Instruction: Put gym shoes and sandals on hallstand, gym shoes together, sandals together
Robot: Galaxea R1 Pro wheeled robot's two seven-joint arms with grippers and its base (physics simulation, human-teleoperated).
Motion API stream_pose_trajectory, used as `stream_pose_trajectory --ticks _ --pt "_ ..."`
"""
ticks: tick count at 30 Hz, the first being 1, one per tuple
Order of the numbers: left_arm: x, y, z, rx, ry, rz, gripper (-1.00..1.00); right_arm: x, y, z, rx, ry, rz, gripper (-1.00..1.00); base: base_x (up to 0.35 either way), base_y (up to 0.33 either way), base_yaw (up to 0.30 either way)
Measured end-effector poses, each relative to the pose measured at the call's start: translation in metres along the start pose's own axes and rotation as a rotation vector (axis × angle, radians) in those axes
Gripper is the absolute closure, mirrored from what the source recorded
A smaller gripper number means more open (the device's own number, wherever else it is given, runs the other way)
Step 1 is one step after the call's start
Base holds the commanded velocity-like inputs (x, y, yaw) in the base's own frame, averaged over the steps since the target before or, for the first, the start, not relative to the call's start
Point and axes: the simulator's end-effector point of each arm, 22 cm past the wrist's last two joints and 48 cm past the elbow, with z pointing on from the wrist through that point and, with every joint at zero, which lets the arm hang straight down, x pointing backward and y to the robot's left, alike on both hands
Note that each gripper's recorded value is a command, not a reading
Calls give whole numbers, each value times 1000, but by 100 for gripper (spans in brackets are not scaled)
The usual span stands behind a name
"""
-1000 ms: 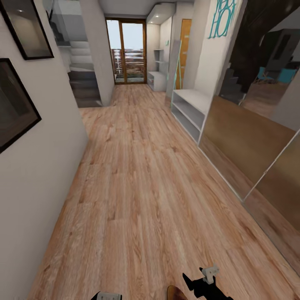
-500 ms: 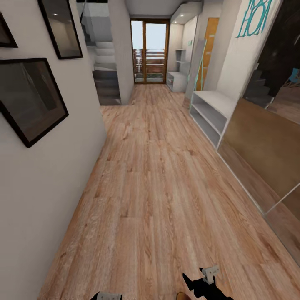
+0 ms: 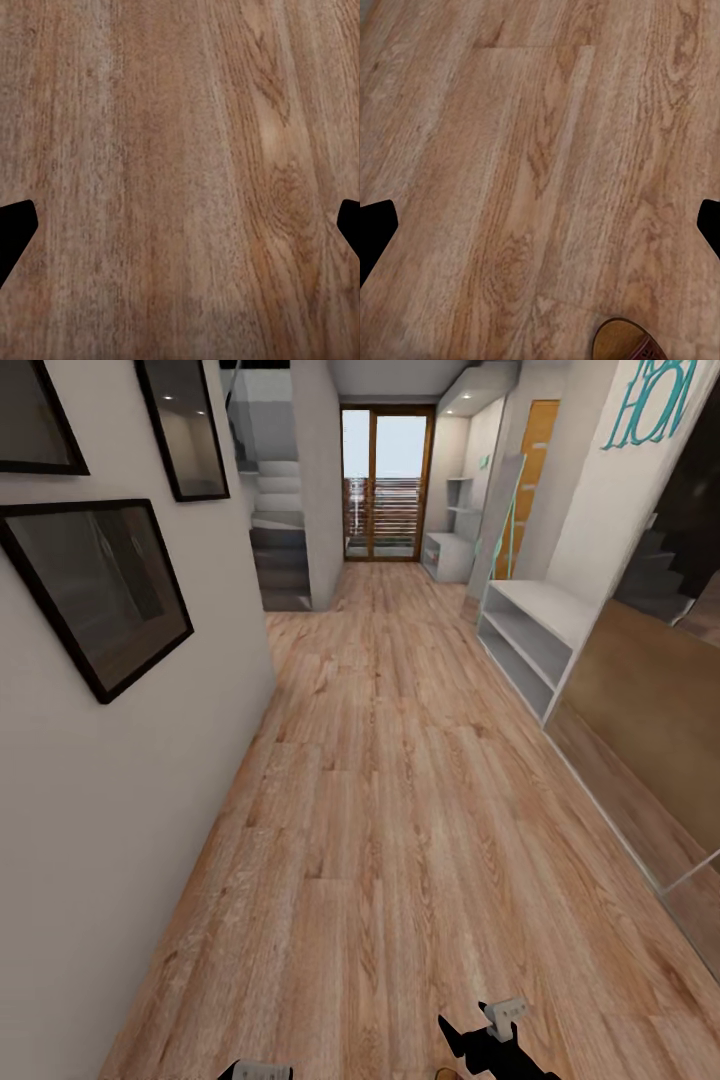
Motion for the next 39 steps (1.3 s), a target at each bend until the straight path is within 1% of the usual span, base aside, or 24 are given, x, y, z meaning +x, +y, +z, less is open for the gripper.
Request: stream_pose_trajectory --ticks 11,24,28,35,39 --pt "0 1 0 -2 0 -1 -100 0 0 0 0 0 0 -100 -22 -175 2" --pt "0 1 0 -3 0 -2 -100 0 0 0 0 0 0 -100 -7 -20 0" --pt "0 1 0 -3 0 -2 -100 0 0 0 0 0 0 -100 -180 -1 0" --pt "0 1 0 -3 0 -2 -100 0 0 0 0 0 0 -100 -292 0 0" --pt "0 1 0 -3 0 -2 -100 0 0 0 0 0 1 -100 -82 0 0"
